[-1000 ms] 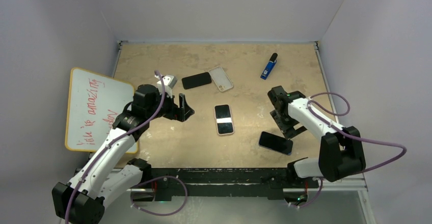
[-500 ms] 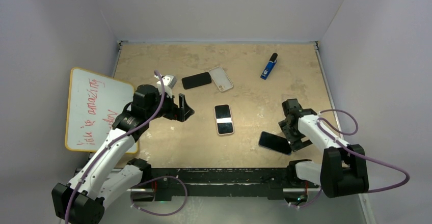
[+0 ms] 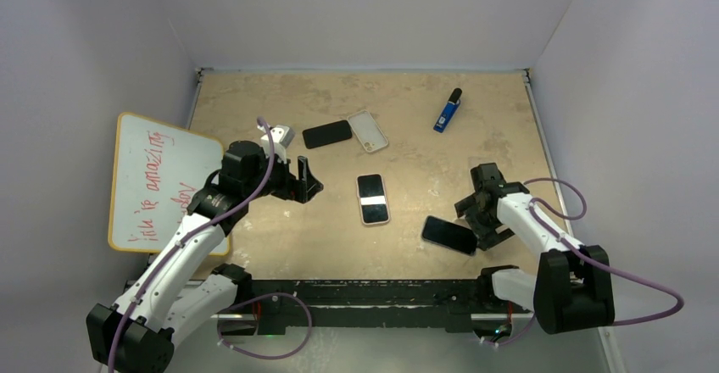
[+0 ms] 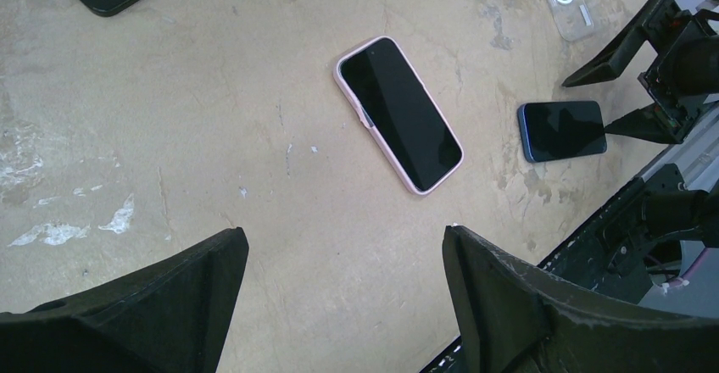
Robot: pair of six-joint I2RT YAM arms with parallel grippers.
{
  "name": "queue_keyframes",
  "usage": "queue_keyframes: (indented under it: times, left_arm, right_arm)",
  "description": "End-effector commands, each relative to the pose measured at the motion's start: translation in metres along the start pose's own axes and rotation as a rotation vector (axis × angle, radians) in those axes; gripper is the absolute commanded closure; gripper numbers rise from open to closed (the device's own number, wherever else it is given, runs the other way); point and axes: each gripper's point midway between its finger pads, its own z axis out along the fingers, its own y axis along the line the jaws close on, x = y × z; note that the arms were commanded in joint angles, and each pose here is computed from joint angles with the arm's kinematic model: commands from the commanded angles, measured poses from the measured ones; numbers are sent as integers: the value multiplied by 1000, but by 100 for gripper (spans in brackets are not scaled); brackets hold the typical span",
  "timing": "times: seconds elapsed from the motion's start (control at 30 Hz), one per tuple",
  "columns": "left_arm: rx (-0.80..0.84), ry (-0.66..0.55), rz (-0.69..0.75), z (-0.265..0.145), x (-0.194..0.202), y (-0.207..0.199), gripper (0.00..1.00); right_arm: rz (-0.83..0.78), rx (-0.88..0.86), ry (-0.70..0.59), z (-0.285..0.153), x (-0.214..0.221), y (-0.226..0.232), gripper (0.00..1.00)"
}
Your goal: Put the phone into the phone case
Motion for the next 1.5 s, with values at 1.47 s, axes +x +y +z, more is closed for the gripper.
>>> queue_keyframes:
  times: [1.47]
  left_arm:
    - [-29,-74,36,-11,-20,1,12]
  right_arm:
    - [-804,-420,-447,-90,-61,123,14]
